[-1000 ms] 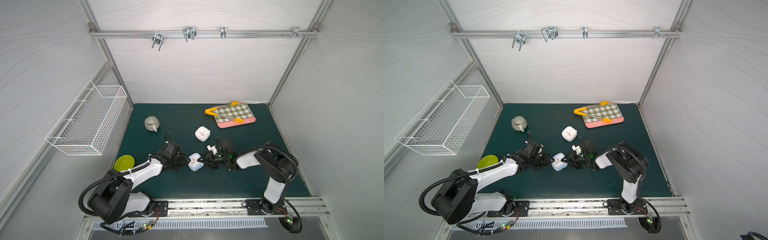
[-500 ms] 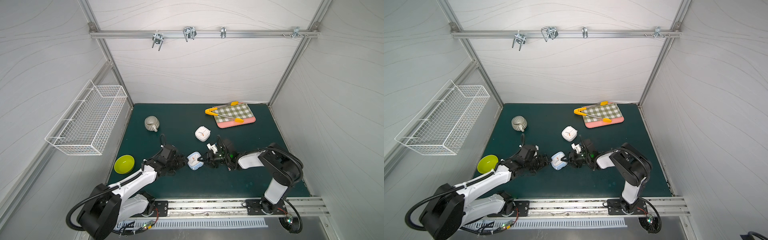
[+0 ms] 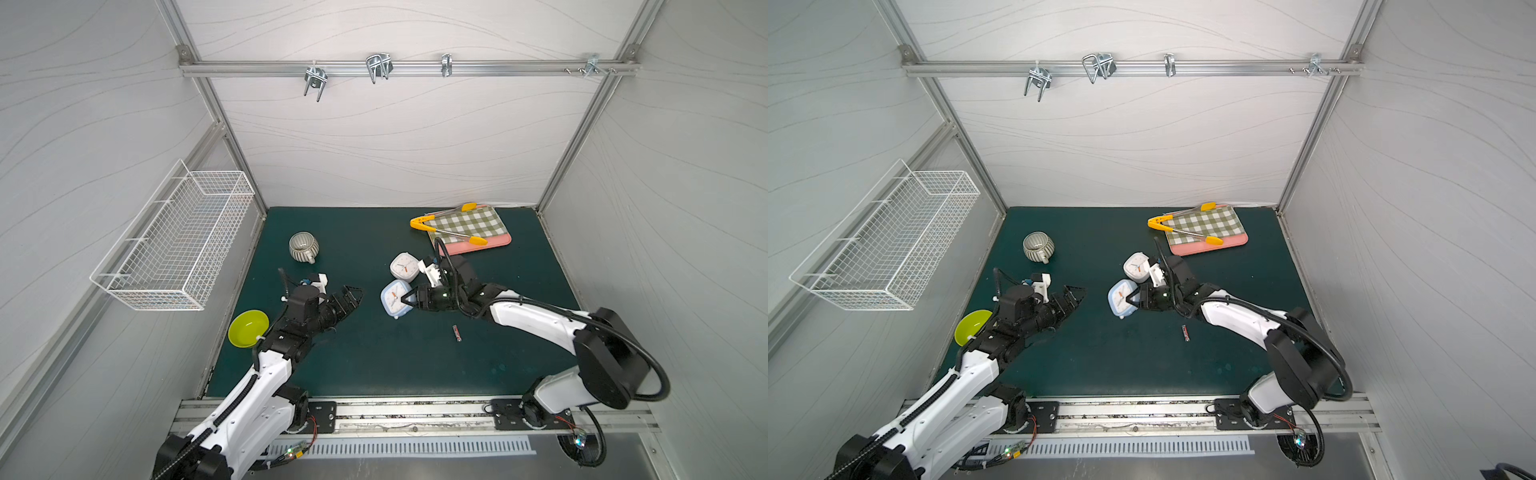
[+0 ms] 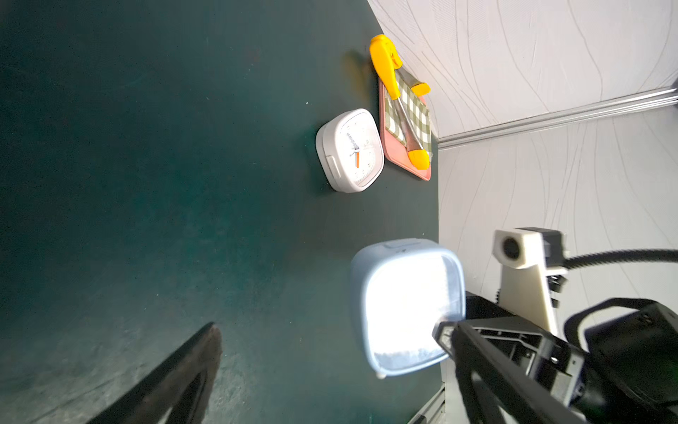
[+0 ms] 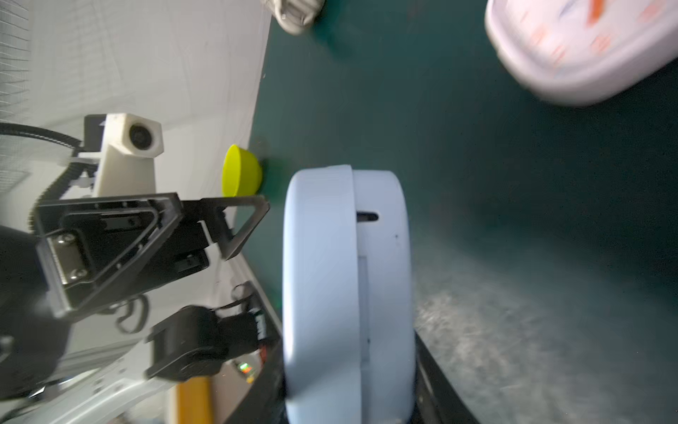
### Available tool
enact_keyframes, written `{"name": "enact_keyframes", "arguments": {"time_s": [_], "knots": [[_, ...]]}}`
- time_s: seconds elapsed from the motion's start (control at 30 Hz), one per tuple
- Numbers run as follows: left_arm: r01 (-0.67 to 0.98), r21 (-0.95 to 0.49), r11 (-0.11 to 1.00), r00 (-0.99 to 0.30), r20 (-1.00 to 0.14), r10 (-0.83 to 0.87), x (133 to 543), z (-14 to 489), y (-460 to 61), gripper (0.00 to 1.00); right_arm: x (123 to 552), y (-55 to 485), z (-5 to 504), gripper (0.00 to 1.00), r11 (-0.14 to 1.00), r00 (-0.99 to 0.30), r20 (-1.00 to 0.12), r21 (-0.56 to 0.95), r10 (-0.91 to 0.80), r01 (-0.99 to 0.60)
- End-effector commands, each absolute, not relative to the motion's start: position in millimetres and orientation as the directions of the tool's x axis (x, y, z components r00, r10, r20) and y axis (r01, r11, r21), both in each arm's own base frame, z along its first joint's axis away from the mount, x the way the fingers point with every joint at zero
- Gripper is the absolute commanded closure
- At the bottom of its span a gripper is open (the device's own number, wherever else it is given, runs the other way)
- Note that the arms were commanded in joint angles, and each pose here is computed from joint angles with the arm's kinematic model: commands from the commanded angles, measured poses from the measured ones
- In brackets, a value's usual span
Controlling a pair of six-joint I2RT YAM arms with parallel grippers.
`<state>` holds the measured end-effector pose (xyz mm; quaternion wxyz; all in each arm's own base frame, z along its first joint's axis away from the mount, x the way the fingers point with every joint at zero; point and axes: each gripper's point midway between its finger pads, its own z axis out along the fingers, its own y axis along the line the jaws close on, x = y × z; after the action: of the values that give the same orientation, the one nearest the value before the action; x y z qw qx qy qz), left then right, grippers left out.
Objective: Insert the battery into the alarm
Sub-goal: Adjust the alarm at the center of the board.
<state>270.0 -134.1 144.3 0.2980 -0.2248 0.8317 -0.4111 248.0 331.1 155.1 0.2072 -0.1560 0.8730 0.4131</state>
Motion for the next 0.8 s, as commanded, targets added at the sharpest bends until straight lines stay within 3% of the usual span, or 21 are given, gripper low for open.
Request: {"name": "enact_keyframes", "arguments": {"time_s": [0.0,0.1,0.2,0.33,0.43,0.53,0.77], "knots": [[-0.156,-0.848,0.507,-0.746,-0.236,-0.623,281,159,-142,0.0,255,279,131,0.64,0.791,-0.754,-0.575,0.278,-0.317,-0.544],[-0.19,-0.871,0.454,-0.78,-0.147,-0.608,288,168,-156,0.0,266,266,139,0.64,0.817,-0.657,-0.636,0.071,-0.404,-0.572],[-0.201,-0.865,0.46,-0.791,-0.134,-0.597,293,176,-158,0.0,282,253,145,0.64,0.812,-0.556,-0.64,-0.197,-0.531,-0.549],[-0.208,-0.841,0.5,-0.779,-0.166,-0.604,297,178,-153,0.0,299,244,139,0.64,0.702,-0.475,-0.518,-0.522,-0.712,-0.484],[-0.209,-0.829,0.519,-0.783,-0.175,-0.596,295,176,-151,0.0,307,245,129,0.64,0.587,-0.45,-0.399,-0.681,-0.799,-0.437],[-0.219,-0.809,0.545,-0.781,-0.189,-0.595,292,170,-147,0.0,309,251,113,0.64,0.5,-0.437,-0.311,-0.749,-0.844,-0.434],[-0.214,-0.793,0.57,-0.782,-0.21,-0.586,287,170,-143,0.0,303,271,89,0.56,0.449,-0.393,-0.273,-0.755,-0.878,-0.478]]}}
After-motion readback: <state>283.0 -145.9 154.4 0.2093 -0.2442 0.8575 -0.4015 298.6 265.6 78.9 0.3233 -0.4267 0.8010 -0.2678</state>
